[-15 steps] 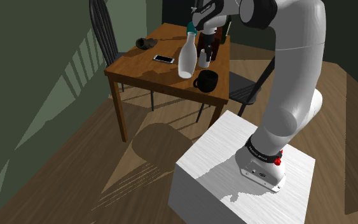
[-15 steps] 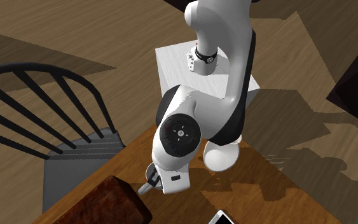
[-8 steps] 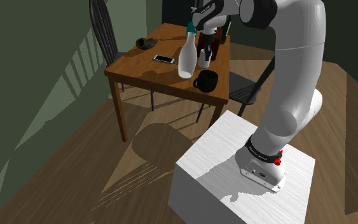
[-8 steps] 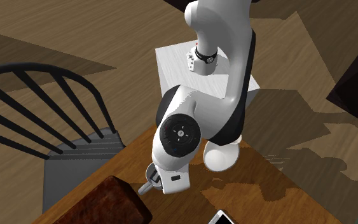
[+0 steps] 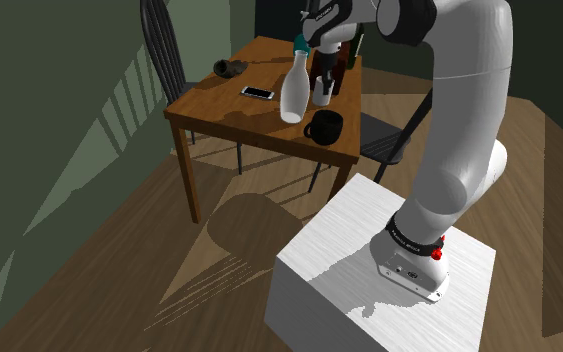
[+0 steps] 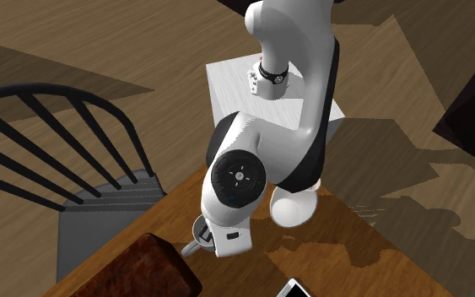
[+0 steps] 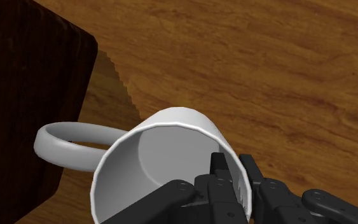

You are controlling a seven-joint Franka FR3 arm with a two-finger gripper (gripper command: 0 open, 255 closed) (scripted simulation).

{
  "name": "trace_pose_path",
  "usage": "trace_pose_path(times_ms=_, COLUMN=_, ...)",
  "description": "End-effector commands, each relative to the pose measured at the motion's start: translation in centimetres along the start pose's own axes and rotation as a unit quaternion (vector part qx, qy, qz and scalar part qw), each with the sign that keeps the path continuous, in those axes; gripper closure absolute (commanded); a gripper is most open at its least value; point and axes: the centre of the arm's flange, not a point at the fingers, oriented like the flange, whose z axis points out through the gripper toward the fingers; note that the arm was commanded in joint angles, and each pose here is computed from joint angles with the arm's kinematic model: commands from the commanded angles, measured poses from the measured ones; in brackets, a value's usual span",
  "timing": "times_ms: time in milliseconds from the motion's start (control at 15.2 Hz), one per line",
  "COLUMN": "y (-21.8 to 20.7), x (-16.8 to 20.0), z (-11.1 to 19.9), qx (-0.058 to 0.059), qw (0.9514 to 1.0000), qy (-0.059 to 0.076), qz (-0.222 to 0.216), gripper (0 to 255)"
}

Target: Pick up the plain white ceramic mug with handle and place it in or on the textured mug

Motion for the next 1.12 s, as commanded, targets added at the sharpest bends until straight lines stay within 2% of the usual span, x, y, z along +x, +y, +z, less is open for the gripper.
trace_pose_path(times_ms=0, y=0.0, x=-0.1, z=-0.8, qx=0.000, qw=1.0000, qy=0.000, qz=0.000, gripper=255)
trace_pose_path(times_ms=1056, y=0.2, x=-1.5, z=-9.1, qx=0.000, qw=1.0000, qy=0.000, qz=0.000, gripper=255)
